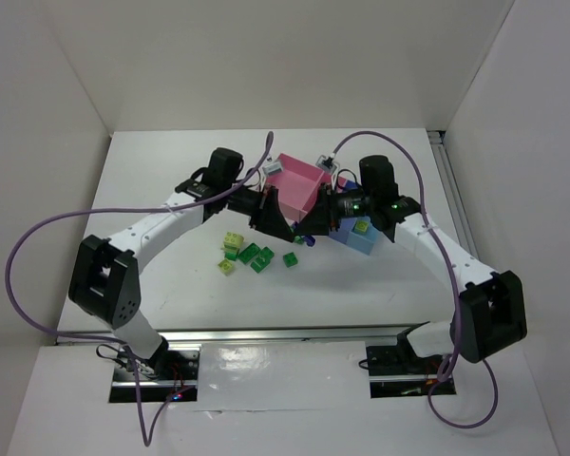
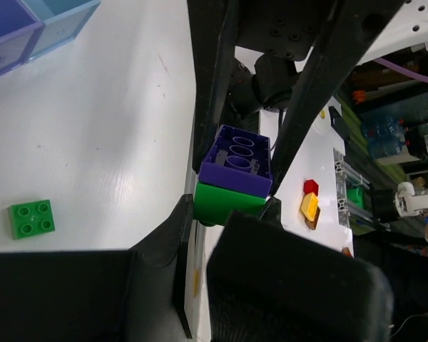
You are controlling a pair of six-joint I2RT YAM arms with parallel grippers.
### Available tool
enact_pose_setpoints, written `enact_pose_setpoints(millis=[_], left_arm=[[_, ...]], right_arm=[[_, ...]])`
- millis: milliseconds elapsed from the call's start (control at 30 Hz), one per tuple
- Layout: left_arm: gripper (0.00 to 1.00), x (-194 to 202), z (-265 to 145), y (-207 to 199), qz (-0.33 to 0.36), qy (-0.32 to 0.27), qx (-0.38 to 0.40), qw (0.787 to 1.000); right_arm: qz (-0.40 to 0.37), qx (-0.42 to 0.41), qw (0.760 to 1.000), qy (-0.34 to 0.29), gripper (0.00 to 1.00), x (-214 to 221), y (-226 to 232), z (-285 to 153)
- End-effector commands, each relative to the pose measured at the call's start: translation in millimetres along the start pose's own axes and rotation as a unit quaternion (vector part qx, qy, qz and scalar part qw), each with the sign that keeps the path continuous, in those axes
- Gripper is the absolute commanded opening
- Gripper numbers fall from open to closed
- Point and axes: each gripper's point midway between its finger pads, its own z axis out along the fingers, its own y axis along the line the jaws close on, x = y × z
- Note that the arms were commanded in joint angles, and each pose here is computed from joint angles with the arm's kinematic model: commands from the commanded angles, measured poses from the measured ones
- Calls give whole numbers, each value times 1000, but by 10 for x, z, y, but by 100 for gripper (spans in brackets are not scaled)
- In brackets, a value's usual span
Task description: Sort the legos into containers by color
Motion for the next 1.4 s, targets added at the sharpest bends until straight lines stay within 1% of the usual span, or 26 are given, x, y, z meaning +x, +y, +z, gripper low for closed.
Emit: enact_pose_setpoints(millis=[0, 200, 233, 367, 400, 467, 500, 533, 567, 600, 633, 667, 700, 767, 867, 900, 933, 967, 1067, 1100, 1133, 1167, 1200, 1267, 1300, 1367], left_arm=[[0, -58, 14, 27, 1, -2, 1, 1000], [0, -5, -88, 361, -50, -12, -49, 997], [0, -20, -125, 384, -58, -16, -53, 997], [0, -88, -170, 544, -69, -27, -98, 992], [0, -127, -180, 655, -85, -34, -128, 988], [0, -333, -259, 776, -94, -54, -171, 979], [0, -399, -320, 960, -105, -65, -225, 967], [0, -419, -357, 1151, -142, -74, -254, 954], [0, -382, -391, 1282, -175, -71, -287, 939], [0, -586, -482, 1398, -176, -90, -328, 924], [0, -611, -489, 1494, -183, -86, -342, 918], [0, -540, -458, 1725, -208, -73, -362, 906], [0, -677, -551, 1808, -202, -83, -395, 892], [0, -725, -533, 1966, -209, -88, -421, 879], [0, -723, -498, 2243, -230, -79, -442, 863], [0, -874, -496, 2250, -221, -89, -440, 866], [0, -778, -435, 2414, -233, -76, -443, 862], [15, -751, -389, 2439, -240, -69, -447, 859], [52, -850, -384, 2502, -230, -75, -450, 860], [72, -821, -335, 2474, -226, -66, -449, 862], [77, -820, -348, 2486, -225, -66, -454, 860], [79, -816, -320, 2427, -218, -62, -452, 863], [84, -900, -371, 2346, -205, -69, -454, 864], [84, -887, -398, 2240, -196, -65, -461, 863], [84, -986, -427, 2070, -178, -73, -462, 866], [84, -935, -475, 1963, -167, -68, -477, 860]], right_arm=[[-14, 44, 999, -14, 26, -124, -117, -5], [25, 101, 994, -46, 27, -208, -383, -132], [16, 104, 993, -54, 27, -252, -372, -145], [60, 167, 978, -107, 27, -375, -631, -328], [75, 224, 961, -143, 28, -466, -806, -442], [110, 310, 928, -177, 28, -486, -1063, -615], [132, 342, 908, -204, 28, -547, -1112, -692], [164, 431, 857, -232, 28, -484, -1379, -942], [179, 459, 835, -245, 28, -460, -1455, -1036], [182, 476, 821, -257, 28, -473, -1501, -1105], [188, 506, 797, -271, 28, -461, -1574, -1224], [193, 516, 791, -266, 28, -414, -1657, -1223], [194, 523, 786, -265, 28, -419, -1704, -1232], [189, 542, 778, -255, 28, -409, -1800, -1235], [184, 566, 768, -235, 29, -422, -1967, -1239], [191, 577, 761, -227, 30, -353, -2076, -1261], [192, 577, 761, -227, 32, -366, -2095, -1252], [187, 582, 759, -226, 33, -368, -2134, -1256], [182, 590, 753, -226, 40, -383, -2233, -1289], [183, 591, 753, -224, 41, -394, -2267, -1274], [182, 596, 748, -227, 44, -412, -2291, -1292], [185, 598, 747, -222, 56, -383, -2323, -1281], [185, 598, 747, -222, 62, -382, -2324, -1281], [175, 602, 750, -213, 70, -389, -2346, -1281], [174, 605, 747, -215, 74, -406, -2367, -1289], [172, 607, 747, -208, 75, -381, -2368, -1294]])
